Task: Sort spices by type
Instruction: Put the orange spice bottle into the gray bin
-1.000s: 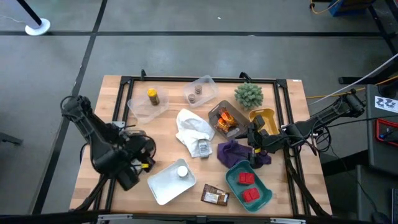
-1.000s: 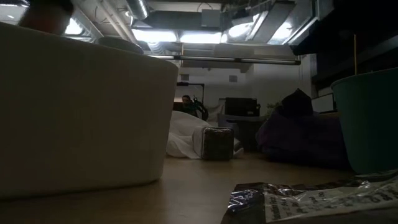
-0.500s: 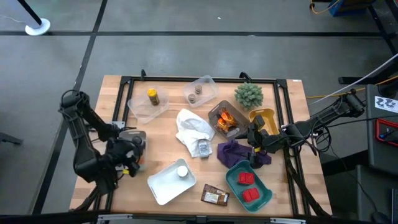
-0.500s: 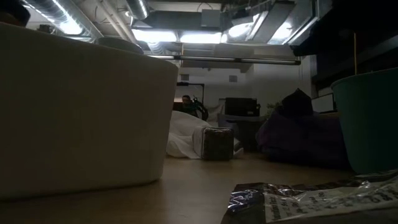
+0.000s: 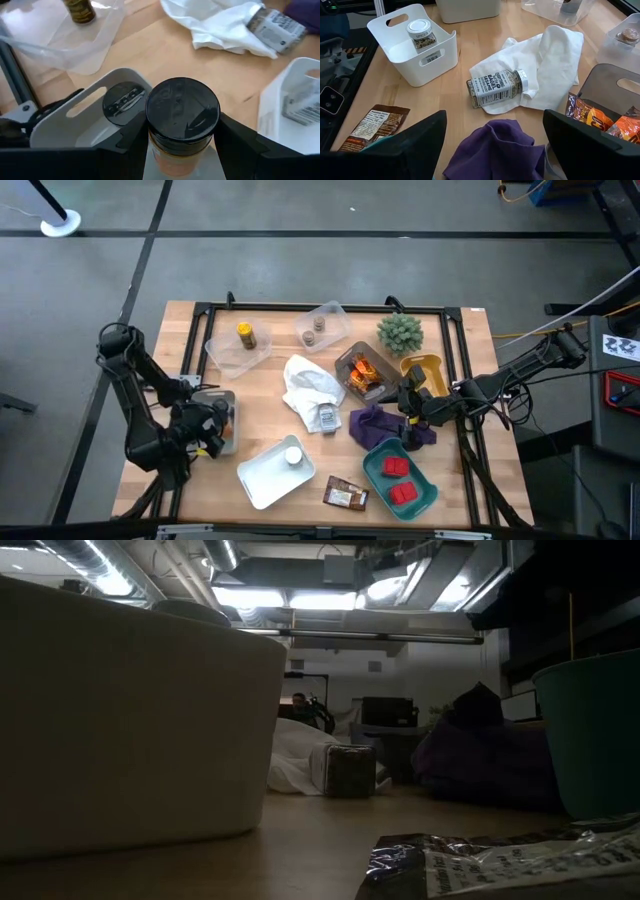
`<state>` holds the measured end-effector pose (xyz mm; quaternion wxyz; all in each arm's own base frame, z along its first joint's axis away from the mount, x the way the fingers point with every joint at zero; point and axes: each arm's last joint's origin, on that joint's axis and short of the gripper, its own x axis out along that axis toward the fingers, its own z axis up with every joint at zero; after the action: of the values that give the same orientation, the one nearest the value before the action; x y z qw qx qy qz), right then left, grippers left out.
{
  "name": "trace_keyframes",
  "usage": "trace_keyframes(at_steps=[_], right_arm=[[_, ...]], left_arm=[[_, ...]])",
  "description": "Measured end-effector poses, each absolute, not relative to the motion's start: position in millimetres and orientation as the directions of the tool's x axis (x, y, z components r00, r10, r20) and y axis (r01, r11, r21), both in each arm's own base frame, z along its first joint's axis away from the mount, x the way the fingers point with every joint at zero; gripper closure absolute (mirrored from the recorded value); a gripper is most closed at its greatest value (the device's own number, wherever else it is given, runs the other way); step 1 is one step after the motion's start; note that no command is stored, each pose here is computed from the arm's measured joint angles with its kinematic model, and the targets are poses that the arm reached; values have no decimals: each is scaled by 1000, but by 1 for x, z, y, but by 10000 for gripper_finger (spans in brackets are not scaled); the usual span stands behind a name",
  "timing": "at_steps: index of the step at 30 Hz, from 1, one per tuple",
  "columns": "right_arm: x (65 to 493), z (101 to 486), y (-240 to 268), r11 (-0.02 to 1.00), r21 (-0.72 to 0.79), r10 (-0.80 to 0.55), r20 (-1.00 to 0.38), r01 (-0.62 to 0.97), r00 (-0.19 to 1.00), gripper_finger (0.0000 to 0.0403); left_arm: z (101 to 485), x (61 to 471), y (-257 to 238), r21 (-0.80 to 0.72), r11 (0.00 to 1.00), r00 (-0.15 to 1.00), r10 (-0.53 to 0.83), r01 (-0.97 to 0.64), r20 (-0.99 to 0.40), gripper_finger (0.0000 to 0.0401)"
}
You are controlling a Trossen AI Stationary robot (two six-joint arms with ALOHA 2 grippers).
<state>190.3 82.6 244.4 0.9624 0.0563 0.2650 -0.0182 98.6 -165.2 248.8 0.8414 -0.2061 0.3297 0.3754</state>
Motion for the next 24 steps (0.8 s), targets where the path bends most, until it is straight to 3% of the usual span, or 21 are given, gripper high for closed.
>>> trace_keyframes(at_steps=[8,15,24], right_arm=[[190,244,83,993,98,-6,-512,65,859,72],[190,244,83,993,98,-6,-512,66,859,72],[190,244,83,993,97,-8,-512,67,859,72]], left_arm=[[214,100,-168,-150,636,523,451,-757,-723,226],[199,100,-168,-101,644,508,486,-758,-712,224],[196,106,-177,-131,695,541,411,-707,-734,180]])
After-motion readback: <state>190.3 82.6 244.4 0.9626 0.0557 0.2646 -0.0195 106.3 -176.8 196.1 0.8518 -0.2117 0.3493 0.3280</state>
